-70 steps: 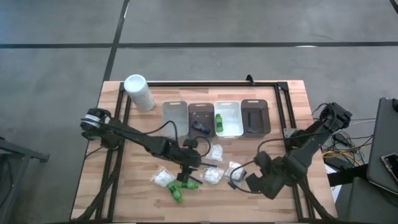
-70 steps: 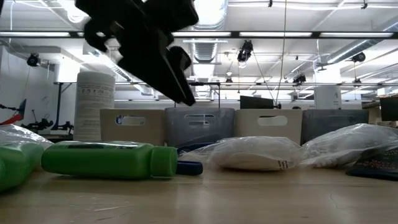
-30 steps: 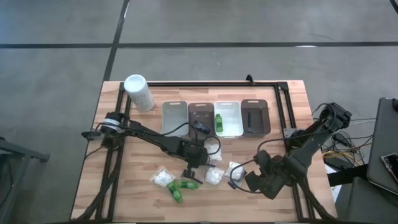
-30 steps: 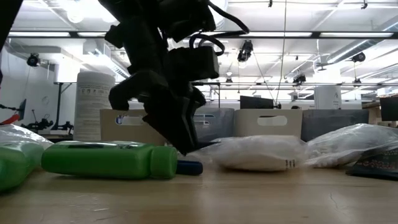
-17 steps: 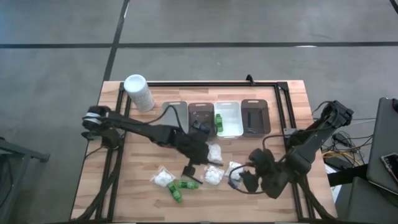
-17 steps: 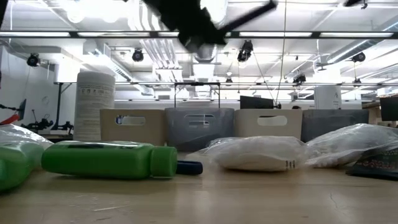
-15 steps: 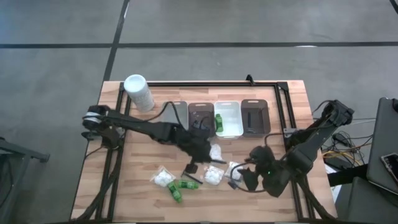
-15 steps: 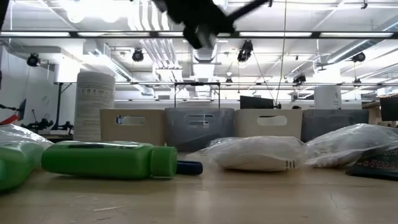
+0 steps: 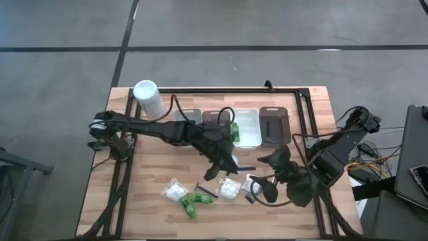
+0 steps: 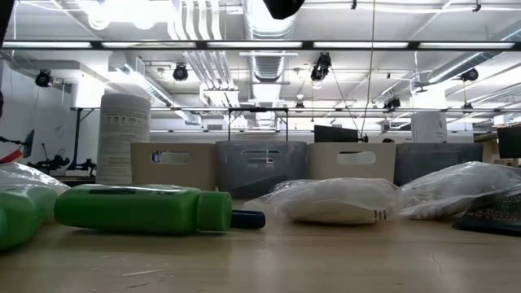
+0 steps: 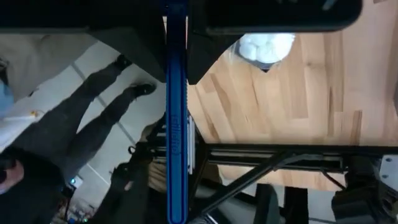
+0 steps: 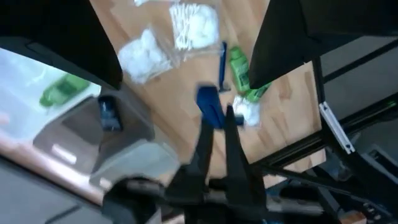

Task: Pick & Place Travel size toiletries
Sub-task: Put the top blue razor into the right black bin

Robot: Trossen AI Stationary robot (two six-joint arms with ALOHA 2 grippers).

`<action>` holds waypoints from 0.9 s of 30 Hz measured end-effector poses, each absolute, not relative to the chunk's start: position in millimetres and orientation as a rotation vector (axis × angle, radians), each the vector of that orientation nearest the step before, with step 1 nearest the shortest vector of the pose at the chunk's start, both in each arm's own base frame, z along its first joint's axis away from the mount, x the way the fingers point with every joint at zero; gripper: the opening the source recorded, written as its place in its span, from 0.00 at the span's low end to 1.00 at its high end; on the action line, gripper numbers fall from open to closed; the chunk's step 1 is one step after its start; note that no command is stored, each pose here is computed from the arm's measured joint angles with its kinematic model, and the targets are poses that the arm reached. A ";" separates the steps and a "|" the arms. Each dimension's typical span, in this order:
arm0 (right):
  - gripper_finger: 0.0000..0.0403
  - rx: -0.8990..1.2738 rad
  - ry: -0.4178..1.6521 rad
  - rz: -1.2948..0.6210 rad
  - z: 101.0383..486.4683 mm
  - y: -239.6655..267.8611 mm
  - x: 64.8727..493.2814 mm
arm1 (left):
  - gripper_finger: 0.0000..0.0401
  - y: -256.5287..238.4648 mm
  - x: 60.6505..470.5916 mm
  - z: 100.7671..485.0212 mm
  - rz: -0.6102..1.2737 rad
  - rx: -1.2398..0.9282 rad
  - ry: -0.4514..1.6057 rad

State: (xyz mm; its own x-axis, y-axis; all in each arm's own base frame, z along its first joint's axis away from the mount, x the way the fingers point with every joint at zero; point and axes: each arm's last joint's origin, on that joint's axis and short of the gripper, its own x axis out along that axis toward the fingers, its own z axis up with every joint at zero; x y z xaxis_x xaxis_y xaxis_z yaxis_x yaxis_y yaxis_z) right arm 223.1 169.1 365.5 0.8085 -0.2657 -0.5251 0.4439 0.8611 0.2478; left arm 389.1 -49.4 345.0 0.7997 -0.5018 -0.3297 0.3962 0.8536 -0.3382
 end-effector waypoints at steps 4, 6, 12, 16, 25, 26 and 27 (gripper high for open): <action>0.89 0.300 0.469 -0.386 372.0 170.2 225.3 | 0.10 -48.9 391.0 348.5 -0.492 -0.252 0.372; 0.89 0.298 0.465 -0.382 374.3 170.1 225.5 | 0.10 -48.7 391.3 348.1 -0.483 -0.249 0.366; 0.85 0.350 0.456 -0.398 376.3 166.9 228.0 | 0.10 -47.2 392.9 349.7 -0.438 -0.173 0.322; 0.81 0.369 0.454 -0.407 376.4 165.2 229.2 | 0.10 -47.3 393.4 351.4 -0.441 -0.138 0.296; 0.72 0.378 0.451 -0.411 376.4 164.2 230.2 | 0.10 -47.5 393.3 350.1 -0.450 -0.117 0.295; 0.71 0.379 0.451 -0.415 376.4 163.3 230.8 | 0.10 -47.5 393.2 349.2 -0.450 -0.117 0.299; 0.70 0.380 0.450 -0.418 376.5 162.7 231.3 | 0.10 -47.5 393.4 348.0 -0.450 -0.118 0.302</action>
